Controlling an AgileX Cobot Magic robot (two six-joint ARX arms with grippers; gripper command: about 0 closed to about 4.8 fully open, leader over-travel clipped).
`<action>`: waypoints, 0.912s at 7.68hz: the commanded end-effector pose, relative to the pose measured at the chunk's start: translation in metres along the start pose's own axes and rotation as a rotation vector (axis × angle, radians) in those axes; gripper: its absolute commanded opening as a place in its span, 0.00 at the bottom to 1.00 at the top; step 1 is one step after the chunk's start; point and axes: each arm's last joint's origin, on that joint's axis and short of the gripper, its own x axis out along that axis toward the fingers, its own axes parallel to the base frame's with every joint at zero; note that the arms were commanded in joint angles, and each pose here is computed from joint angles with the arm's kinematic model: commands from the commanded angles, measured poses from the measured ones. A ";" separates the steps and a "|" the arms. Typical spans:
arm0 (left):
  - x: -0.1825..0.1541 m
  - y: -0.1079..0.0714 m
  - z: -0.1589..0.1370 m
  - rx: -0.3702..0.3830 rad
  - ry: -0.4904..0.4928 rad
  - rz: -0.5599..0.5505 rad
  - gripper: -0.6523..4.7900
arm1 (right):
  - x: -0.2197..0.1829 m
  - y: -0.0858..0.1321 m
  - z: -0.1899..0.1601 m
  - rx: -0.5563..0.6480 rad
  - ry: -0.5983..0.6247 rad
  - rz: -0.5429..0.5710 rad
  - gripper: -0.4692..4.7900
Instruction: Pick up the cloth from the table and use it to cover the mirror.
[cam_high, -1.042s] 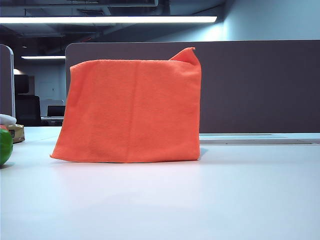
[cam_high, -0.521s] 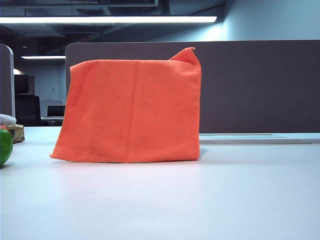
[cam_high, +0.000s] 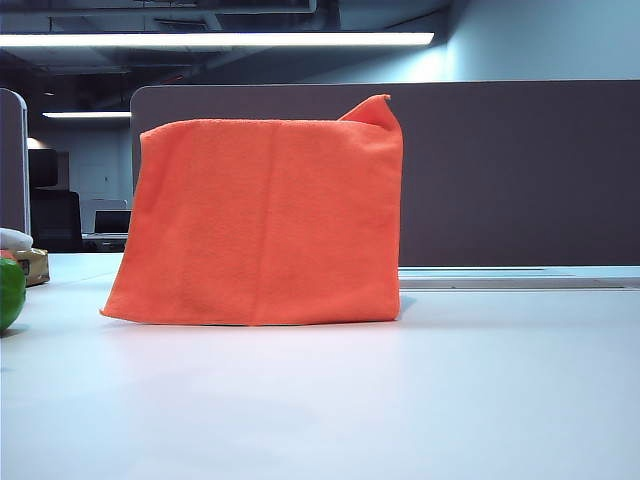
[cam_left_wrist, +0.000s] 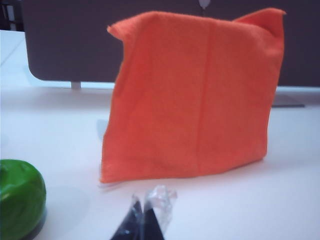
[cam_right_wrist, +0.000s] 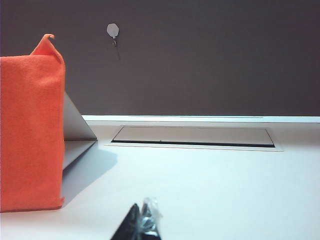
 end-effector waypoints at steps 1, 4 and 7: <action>-0.001 0.003 -0.013 0.215 0.149 0.068 0.11 | 0.000 0.003 -0.001 -0.028 -0.001 0.099 0.08; -0.001 0.005 -0.008 0.197 0.108 0.159 0.11 | 0.000 0.002 -0.008 -0.147 0.065 0.090 0.08; -0.003 0.014 -0.003 0.197 0.056 0.333 0.11 | 0.000 -0.003 -0.005 -0.186 0.043 0.002 0.08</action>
